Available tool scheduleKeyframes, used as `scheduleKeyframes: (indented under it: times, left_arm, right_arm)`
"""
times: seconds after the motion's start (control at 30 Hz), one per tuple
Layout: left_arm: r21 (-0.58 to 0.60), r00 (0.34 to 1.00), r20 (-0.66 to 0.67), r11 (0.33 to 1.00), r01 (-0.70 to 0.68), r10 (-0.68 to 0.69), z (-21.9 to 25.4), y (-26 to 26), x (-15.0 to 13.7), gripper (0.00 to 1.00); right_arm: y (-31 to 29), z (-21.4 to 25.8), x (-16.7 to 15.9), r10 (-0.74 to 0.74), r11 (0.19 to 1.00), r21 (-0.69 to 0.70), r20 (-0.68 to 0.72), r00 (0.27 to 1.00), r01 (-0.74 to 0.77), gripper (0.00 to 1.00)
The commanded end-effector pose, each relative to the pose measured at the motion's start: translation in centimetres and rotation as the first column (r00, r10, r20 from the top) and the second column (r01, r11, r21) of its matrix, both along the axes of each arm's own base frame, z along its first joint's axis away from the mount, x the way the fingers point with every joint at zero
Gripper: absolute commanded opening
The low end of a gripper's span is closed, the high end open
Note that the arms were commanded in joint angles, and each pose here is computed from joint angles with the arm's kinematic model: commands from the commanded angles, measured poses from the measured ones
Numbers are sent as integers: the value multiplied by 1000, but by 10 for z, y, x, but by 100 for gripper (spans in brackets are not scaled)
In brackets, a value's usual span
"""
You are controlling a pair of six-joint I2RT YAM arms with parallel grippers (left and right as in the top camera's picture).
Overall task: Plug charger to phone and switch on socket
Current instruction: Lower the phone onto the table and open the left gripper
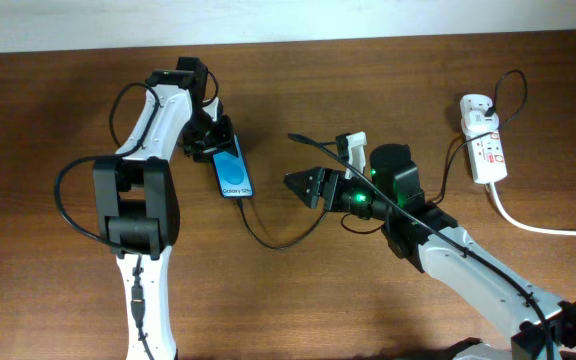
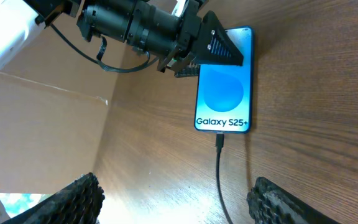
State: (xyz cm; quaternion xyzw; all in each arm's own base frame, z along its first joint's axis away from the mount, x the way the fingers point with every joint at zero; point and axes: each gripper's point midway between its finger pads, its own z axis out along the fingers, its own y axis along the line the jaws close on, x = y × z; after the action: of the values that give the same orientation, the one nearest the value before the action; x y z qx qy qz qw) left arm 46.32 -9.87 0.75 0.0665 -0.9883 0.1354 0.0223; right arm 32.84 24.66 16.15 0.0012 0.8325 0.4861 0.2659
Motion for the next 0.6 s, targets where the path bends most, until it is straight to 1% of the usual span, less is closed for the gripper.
scheduleKeyframes:
  times: [0.0, 0.07, 0.1, 0.13, 0.3, 0.37, 0.43, 0.5, 0.53, 0.57]
  left_arm:
    - [142, 1000, 4, 990, 3, -3, -8, 27, 1, 51]
    - [142, 1000, -2, 990, 4, -4, -8, 27, -1, 64]
    - [143, 1000, -3, 990, 4, -4, -8, 27, -1, 68]
    - [142, 1000, -4, 990, 4, -3, -8, 27, -1, 68]
    - [141, 1000, 5, 990, 2, -2, -8, 27, 1, 59]
    - [138, 999, 39, 990, -11, 5, 10, 30, 11, 56]
    - [131, 994, 107, 991, -18, 4, 44, 31, 25, 56]
    - [117, 974, 228, 992, -40, 12, 108, 34, 40, 57]
    - [106, 949, 315, 993, -49, 13, 153, 33, 44, 57]
    - [95, 922, 387, 994, -56, 15, 192, 33, 44, 58]
  right_arm:
    - [-2, 2, 5, -10, 1000, -9, 21, 1000, 10, 80]
    - [-2, 2, 5, -10, 1000, -9, 22, 1000, 10, 80]
    - [-2, 2, 5, -10, 1000, -9, 22, 1000, 10, 80]
    - [-2, 2, 5, -10, 1000, -9, 22, 1000, 10, 80]
    - [-2, 2, 5, 2, 1000, -21, 44, 999, -1, 80]
    - [-1, 5, 5, 28, 999, -43, 94, 995, -24, 80]
    - [-1, 6, 6, 48, 997, -72, 113, 992, -40, 80]
    - [-2, 9, 6, 86, 988, -141, 116, 989, -70, 85]
    - [-3, 13, 5, 121, 977, -189, 120, 985, -97, 90]
    - [-6, 17, 4, 143, 965, -239, 113, 983, -113, 98]
